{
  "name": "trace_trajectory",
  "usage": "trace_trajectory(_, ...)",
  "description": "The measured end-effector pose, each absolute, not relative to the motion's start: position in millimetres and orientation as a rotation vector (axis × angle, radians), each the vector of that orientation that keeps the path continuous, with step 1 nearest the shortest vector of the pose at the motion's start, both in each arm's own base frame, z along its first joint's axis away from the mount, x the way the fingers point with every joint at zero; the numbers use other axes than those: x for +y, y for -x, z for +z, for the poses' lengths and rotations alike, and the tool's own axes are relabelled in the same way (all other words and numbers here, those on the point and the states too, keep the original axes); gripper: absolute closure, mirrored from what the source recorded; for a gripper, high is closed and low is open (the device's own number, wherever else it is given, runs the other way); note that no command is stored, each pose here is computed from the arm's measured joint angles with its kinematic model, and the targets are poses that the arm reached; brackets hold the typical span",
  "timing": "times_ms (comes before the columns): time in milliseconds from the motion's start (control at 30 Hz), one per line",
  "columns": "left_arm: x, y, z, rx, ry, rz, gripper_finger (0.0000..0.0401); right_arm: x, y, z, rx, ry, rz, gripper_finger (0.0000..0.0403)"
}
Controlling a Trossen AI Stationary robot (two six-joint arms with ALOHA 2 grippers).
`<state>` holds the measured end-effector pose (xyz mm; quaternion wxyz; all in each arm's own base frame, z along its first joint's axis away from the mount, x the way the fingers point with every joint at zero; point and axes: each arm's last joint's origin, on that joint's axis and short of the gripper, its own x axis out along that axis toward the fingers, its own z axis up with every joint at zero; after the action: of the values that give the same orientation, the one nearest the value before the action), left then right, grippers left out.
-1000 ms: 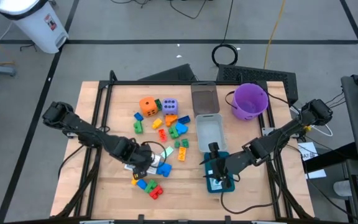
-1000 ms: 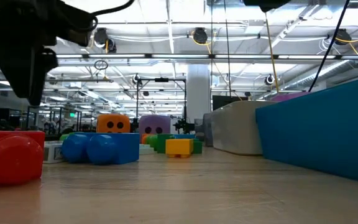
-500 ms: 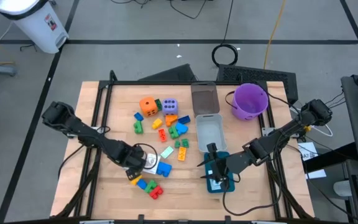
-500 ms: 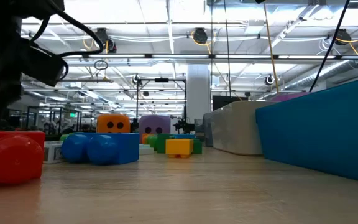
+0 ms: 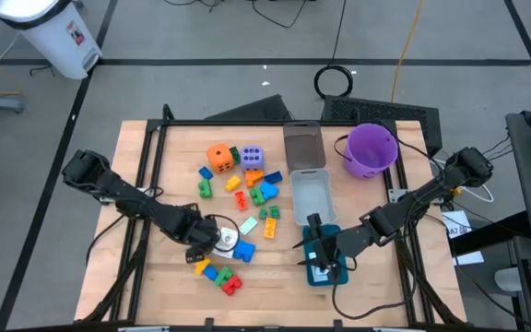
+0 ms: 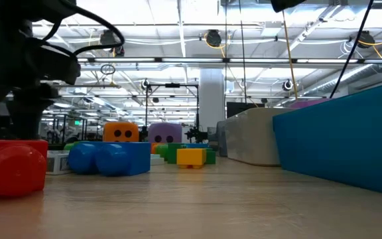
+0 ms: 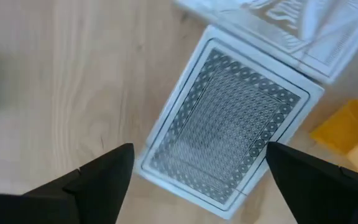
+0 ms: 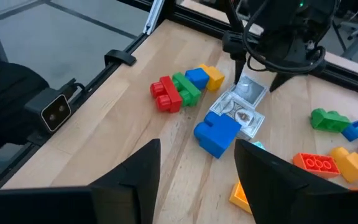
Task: Pick & Place Toys
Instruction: Put the black deck of cards into the blue bin
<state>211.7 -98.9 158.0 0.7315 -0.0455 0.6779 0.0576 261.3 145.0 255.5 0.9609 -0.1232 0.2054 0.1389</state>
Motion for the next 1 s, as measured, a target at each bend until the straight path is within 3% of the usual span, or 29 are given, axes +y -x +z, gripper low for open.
trace_trajectory(367, -108, -224, 177, 1.475, 0.023, -0.087, 0.0024, 144, -260, 247, 0.37, 0.254, 0.285, 0.0226)
trace_trajectory(1000, -108, -206, 157, 1.455, -0.154, -0.015, 0.0025, 144, -260, 247, 0.372, 0.254, 0.285, 0.0227)
